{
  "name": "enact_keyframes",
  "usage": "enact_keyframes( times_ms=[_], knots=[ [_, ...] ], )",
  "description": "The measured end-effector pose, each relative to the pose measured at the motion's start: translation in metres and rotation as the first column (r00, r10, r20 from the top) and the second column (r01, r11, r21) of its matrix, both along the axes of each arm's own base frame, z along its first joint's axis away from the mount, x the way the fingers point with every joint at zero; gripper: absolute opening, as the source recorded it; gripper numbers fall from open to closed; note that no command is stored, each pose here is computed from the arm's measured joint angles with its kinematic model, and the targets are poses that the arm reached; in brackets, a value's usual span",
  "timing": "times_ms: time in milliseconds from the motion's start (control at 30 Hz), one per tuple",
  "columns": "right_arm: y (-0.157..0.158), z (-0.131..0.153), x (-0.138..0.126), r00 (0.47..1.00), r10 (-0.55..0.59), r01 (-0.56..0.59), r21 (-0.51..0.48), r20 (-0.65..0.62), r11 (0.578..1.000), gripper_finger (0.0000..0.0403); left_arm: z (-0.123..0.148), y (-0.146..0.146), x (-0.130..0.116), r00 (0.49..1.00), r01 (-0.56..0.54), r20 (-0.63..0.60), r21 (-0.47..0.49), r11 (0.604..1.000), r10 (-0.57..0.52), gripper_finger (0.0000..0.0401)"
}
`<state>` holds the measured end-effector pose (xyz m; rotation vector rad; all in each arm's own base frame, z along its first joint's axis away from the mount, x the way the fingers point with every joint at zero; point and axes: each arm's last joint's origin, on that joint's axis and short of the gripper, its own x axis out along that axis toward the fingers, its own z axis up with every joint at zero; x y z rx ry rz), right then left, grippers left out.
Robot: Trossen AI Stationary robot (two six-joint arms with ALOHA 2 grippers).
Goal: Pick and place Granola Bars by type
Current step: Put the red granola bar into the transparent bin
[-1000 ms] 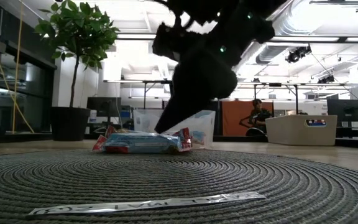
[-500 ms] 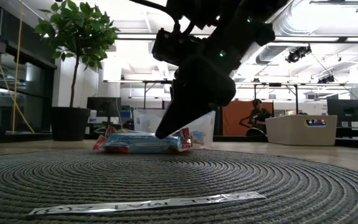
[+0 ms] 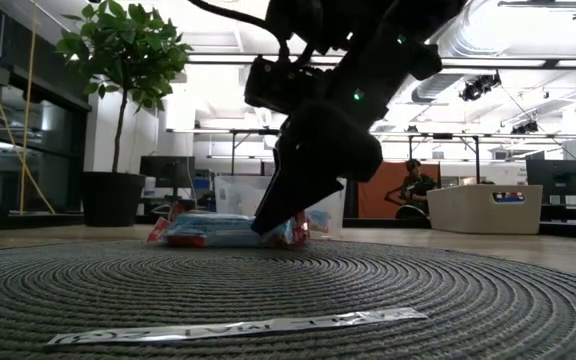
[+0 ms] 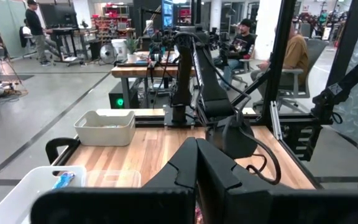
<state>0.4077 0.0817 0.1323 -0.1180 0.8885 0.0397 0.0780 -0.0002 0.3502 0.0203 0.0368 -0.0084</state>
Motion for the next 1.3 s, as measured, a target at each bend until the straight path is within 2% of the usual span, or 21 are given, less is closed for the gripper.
enact_keyframes(
  times_ms=[567, 767, 1100, 1300],
  knots=[
    [-0.0004, -0.0053, 0.0004, 1.0, -0.024, 0.024, -0.02, -0.007, 1.0, 0.0197, 0.0, 0.0, 0.0, 1.0, 0.0, 0.0, 0.0, 1.0, 0.0, 0.0001],
    [0.0, -0.0057, 0.0, 0.999, -0.029, 0.029, 0.007, -0.016, 1.0, 0.0193, 0.0001, 0.0, -0.0001, 1.0, 0.0, 0.0, 0.0, 1.0, 0.0, 0.0001],
    [0.0018, -0.0067, -0.0015, 0.999, -0.027, 0.03, 0.058, -0.039, 0.998, 0.0112, 0.0, 0.0, 0.0, 1.0, 0.0, 0.0, 0.0, 1.0, 0.0, 0.0001],
    [0.0043, -0.0036, 0.002, 1.0, -0.028, 0.028, 0.148, -0.004, 0.989, 0.0082, 0.0, 0.0, 0.0, 1.0, 0.0, 0.0, 0.0, 1.0, 0.0, 0.0001]
  ],
)
